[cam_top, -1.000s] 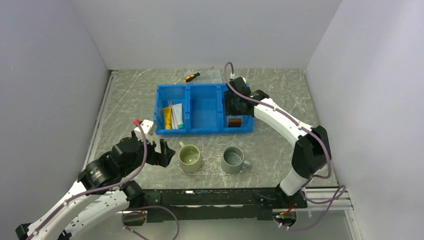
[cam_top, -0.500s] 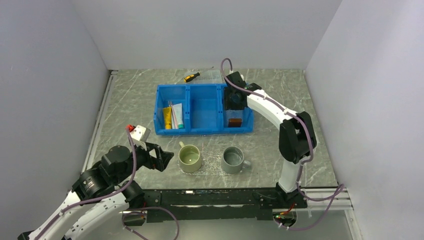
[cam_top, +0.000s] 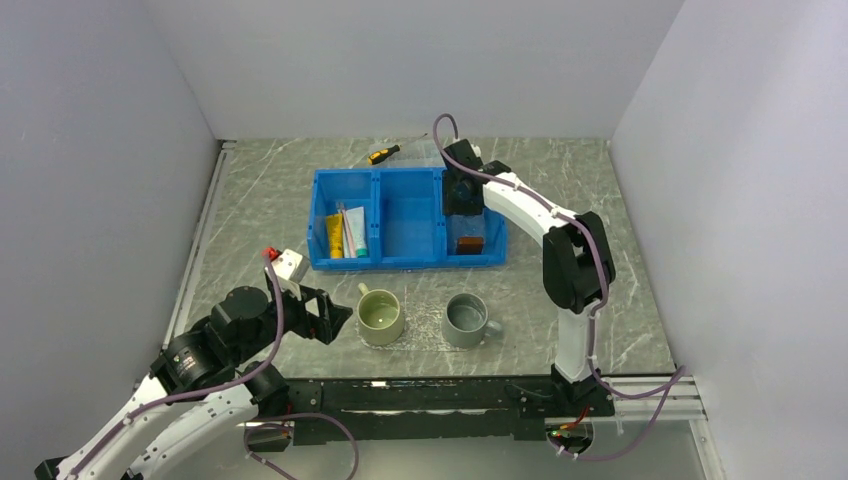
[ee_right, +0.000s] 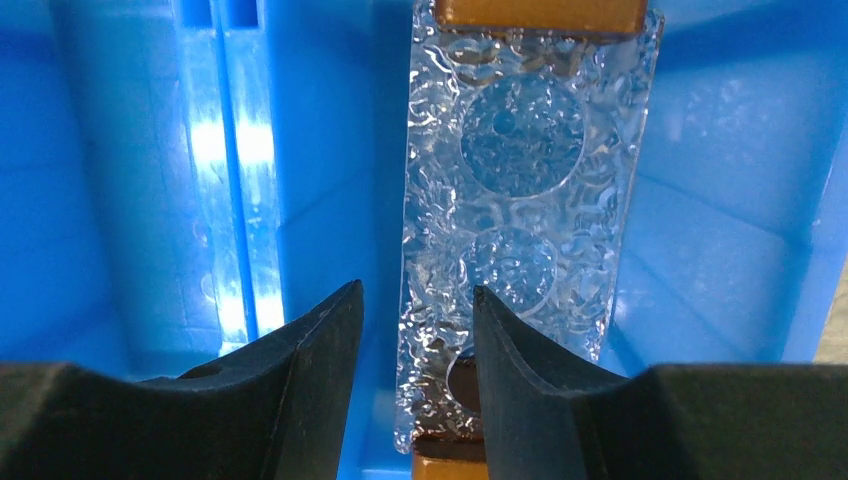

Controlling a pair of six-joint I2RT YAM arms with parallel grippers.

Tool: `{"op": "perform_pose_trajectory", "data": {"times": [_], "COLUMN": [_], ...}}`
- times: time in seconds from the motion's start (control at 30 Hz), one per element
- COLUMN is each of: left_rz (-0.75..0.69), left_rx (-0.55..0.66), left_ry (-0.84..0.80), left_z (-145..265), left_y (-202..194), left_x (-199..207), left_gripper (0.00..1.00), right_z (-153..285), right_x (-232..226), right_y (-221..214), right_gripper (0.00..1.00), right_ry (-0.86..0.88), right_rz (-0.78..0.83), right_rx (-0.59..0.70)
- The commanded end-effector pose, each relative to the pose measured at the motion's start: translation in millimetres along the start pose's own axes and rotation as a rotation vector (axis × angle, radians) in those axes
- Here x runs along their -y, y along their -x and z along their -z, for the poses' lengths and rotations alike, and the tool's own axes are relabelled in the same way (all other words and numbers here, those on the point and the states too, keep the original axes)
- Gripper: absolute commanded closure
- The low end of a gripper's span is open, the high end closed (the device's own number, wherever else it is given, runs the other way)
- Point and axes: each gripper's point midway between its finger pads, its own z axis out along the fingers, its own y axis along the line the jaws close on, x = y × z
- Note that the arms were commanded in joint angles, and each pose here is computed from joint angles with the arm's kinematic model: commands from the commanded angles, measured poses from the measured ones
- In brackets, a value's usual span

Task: Prepare toiletry sets of a toothbrush and toothpaste on the tray

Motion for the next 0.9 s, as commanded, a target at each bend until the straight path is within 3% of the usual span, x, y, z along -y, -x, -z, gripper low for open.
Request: {"op": "perform_pose_trajectory", "data": {"times": [0.0, 0.47, 0.87], "left_rz": [-0.017, -0.019, -0.019], "left_rx": [0.028, 0.034, 0.026], "left_ry": [-0.031, -0.034, -0.029], "left_z": [3, 4, 2], "left_y": [11, 12, 10], "left_x": [7, 7, 6], "left_gripper": [0.01, 0.01, 0.01], "right_z": [-2, -18, -12], "right_x": [0, 1, 0], "right_y": [21, 11, 16], "right_gripper": [0.53, 0.59, 0.81], "right_ry": [-0.026, -0.039, -0.034], "right_rz": [-0.023, -0.031, -0.027], "right_rx": [0.050, 0.025, 0.033]}}
